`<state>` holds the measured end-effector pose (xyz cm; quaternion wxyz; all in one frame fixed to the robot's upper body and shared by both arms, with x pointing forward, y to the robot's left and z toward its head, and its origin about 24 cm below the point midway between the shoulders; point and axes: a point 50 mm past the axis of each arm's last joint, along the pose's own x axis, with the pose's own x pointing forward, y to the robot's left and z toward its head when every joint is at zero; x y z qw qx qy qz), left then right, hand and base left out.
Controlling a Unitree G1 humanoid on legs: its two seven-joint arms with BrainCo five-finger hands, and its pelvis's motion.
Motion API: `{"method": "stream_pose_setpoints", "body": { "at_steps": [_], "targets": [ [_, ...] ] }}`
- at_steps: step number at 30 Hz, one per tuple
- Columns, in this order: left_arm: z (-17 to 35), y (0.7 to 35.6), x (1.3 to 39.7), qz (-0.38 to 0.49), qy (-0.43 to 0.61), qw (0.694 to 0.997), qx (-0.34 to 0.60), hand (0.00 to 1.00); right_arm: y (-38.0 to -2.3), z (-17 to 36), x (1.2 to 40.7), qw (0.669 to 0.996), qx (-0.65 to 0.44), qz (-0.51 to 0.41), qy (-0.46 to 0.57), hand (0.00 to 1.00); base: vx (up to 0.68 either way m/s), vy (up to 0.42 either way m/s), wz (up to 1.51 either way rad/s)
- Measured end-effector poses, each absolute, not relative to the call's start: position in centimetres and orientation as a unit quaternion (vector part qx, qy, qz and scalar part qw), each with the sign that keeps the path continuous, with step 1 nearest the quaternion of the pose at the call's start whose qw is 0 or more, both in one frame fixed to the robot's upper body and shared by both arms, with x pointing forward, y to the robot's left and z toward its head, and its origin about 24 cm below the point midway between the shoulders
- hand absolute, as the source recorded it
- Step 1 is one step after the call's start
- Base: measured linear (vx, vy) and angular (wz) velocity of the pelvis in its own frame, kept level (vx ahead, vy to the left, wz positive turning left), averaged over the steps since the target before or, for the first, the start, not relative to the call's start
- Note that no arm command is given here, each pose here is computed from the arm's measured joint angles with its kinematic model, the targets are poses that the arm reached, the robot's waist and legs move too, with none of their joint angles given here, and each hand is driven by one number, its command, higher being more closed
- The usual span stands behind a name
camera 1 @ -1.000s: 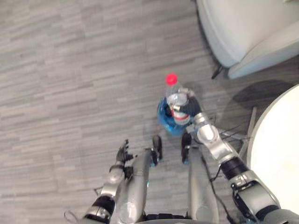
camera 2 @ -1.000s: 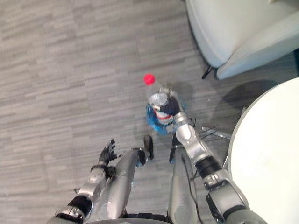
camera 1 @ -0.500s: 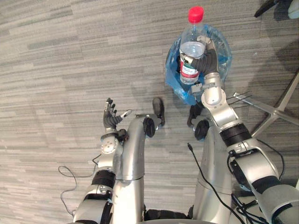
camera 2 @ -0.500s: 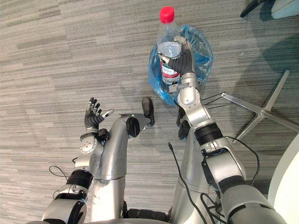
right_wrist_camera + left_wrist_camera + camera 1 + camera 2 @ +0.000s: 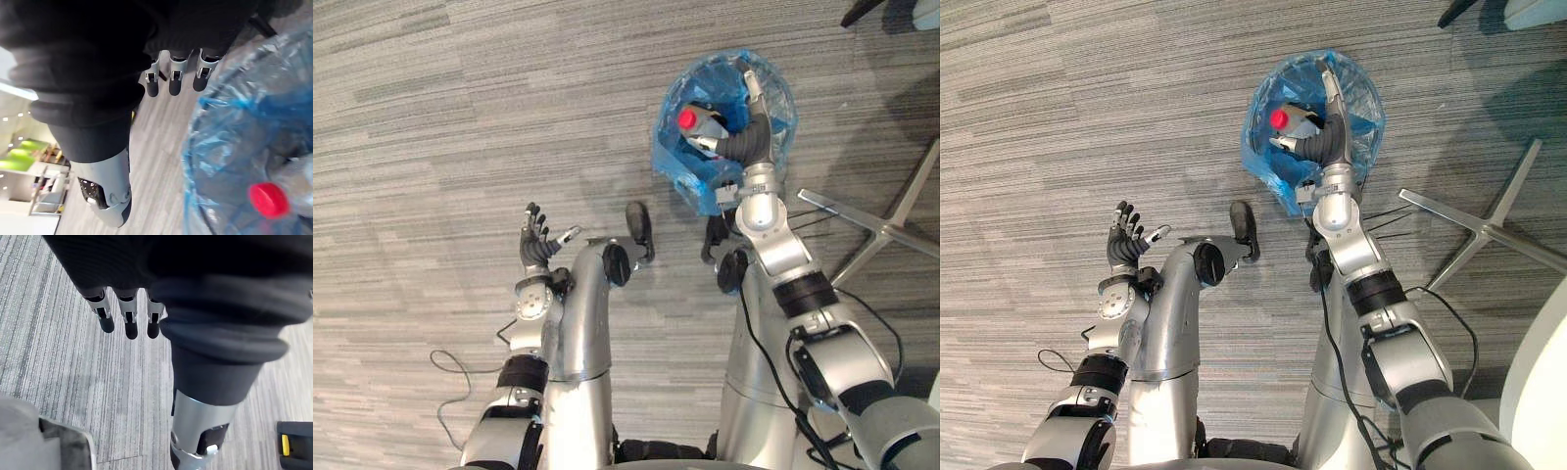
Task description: Gather rubbish on tea table into small bin, then transfer packed bag to large trash can.
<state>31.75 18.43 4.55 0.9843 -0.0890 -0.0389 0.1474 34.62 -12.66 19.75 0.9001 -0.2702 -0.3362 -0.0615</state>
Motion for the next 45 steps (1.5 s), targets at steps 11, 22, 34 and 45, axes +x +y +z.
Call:
{"method": "stream_pose_setpoints", "body": {
  "at_steps": [11, 22, 34, 45],
  "targets": [
    [4.0, 18.3, 31.8, 0.143, -0.028, 0.987, -0.067, 0.00, -12.3, 12.5, 35.5, 0.847, -0.478, 0.022, -0.232, 0.00, -0.06, 0.022, -0.02],
    [6.0, 17.7, 33.6, 0.131, -0.057, 0.987, -0.070, 0.00, -11.8, 11.8, 38.6, 0.810, -0.566, 0.056, -0.141, 1.00, -0.05, 0.023, 0.10],
    [6.2, 17.6, 33.9, 0.122, -0.054, 0.989, -0.068, 0.00, -10.0, 14.0, 38.0, 0.835, -0.510, 0.062, -0.196, 1.00, -0.06, 0.028, 0.04],
    [1.8, 15.9, 31.6, 0.091, 0.037, 0.994, -0.054, 0.00, -8.9, 12.8, 34.5, 0.931, -0.296, 0.071, -0.200, 1.00, -0.07, 0.008, 0.07]
  ]
}}
